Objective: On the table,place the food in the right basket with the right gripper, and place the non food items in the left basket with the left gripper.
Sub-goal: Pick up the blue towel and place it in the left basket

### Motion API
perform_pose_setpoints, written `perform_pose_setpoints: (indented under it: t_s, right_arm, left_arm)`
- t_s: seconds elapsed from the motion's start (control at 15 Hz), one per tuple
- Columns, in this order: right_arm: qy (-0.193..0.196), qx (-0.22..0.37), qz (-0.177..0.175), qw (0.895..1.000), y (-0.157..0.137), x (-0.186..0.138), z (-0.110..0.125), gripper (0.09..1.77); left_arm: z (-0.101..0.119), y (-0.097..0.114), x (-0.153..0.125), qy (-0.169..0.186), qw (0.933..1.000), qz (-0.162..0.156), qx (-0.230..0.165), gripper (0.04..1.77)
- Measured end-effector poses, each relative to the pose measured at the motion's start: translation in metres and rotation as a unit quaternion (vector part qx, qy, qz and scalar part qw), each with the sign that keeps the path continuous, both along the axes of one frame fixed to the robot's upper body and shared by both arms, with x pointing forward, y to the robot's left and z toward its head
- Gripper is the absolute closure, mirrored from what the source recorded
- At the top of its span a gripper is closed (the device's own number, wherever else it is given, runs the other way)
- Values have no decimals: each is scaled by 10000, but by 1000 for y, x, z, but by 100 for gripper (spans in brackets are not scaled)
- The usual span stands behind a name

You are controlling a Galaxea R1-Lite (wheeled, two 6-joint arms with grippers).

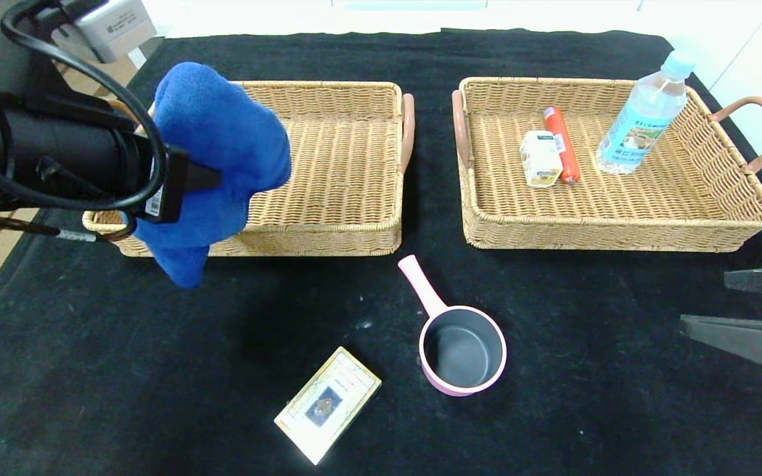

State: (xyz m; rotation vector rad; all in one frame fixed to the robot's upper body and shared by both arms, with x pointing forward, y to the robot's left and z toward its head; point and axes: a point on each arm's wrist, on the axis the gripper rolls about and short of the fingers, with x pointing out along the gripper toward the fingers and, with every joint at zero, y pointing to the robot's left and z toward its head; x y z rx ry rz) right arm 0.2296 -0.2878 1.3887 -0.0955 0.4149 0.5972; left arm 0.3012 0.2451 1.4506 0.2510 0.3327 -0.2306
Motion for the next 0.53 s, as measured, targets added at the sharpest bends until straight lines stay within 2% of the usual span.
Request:
perform_pose_setpoints:
  t_s: [0.27,0.53]
  right_arm:
    - [-11,3,-7,10000,0,0,0,15]
    - [-18,4,-7,10000,0,0,1,15]
  left_arm:
    - [14,-6,19,-219,9997,46,-112,146]
    - [20,-8,49,-310,9990,221,-213,146]
